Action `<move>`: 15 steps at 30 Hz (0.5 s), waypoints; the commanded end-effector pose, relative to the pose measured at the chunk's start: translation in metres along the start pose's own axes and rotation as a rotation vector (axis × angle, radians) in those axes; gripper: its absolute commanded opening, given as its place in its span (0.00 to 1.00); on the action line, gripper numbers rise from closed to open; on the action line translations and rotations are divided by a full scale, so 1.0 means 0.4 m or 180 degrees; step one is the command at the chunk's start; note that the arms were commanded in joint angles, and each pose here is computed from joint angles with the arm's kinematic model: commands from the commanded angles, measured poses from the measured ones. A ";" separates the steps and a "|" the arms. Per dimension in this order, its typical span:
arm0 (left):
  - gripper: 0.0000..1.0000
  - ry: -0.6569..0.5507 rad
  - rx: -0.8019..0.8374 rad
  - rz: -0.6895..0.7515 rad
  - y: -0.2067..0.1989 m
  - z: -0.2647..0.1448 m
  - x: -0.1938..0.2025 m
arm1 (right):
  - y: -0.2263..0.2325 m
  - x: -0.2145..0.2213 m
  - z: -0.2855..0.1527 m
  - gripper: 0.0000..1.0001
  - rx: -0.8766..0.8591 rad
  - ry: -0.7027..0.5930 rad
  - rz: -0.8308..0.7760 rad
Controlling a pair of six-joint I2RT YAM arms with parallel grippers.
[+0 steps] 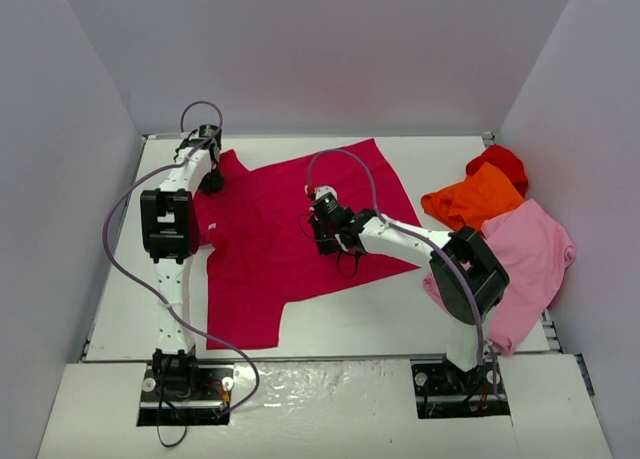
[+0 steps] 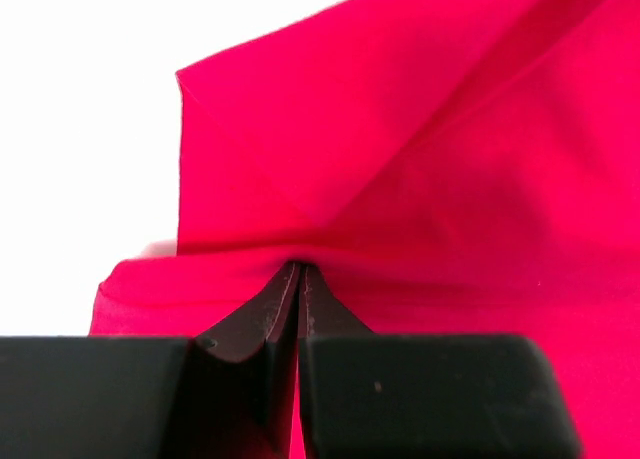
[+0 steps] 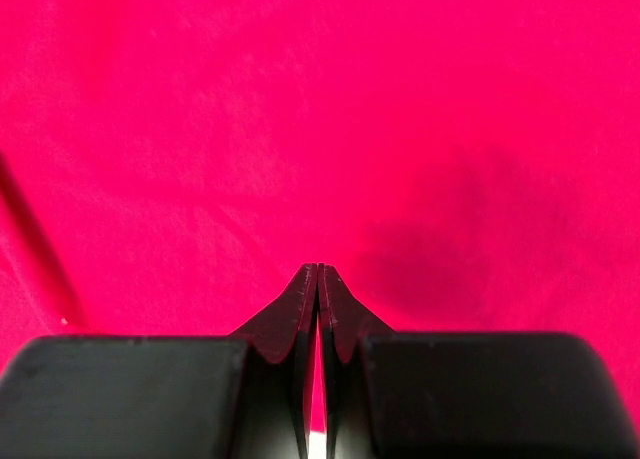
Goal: Fold and stack the t-shirts
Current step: Flatten out the tshirt
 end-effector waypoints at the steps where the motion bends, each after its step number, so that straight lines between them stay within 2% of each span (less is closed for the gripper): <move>1: 0.00 0.0080 0.0181 -0.0172 0.009 -0.011 0.000 | -0.003 -0.049 -0.083 0.00 -0.0045 -0.0355 0.0108; 8: 0.00 0.0465 0.0269 -0.0216 -0.027 0.081 0.017 | 0.012 -0.055 -0.142 0.00 -0.0215 -0.0466 0.0225; 13: 0.00 0.0389 0.0588 -0.0236 -0.081 0.112 -0.046 | 0.041 -0.041 -0.162 0.00 -0.0333 -0.0447 0.0256; 15: 0.00 0.0426 0.0669 -0.0330 -0.061 0.146 -0.067 | 0.061 -0.030 -0.164 0.00 -0.0391 -0.0411 0.0240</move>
Point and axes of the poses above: each gripper's point midway between its finger pads, its own z axis out along the fingers, its own y axis along the line the jaws close on, x = y × z, the point moved 7 cm from there along -z, back along the fingers, and after that the axes turned 12 degrees about -z, right-handed, at the moved point
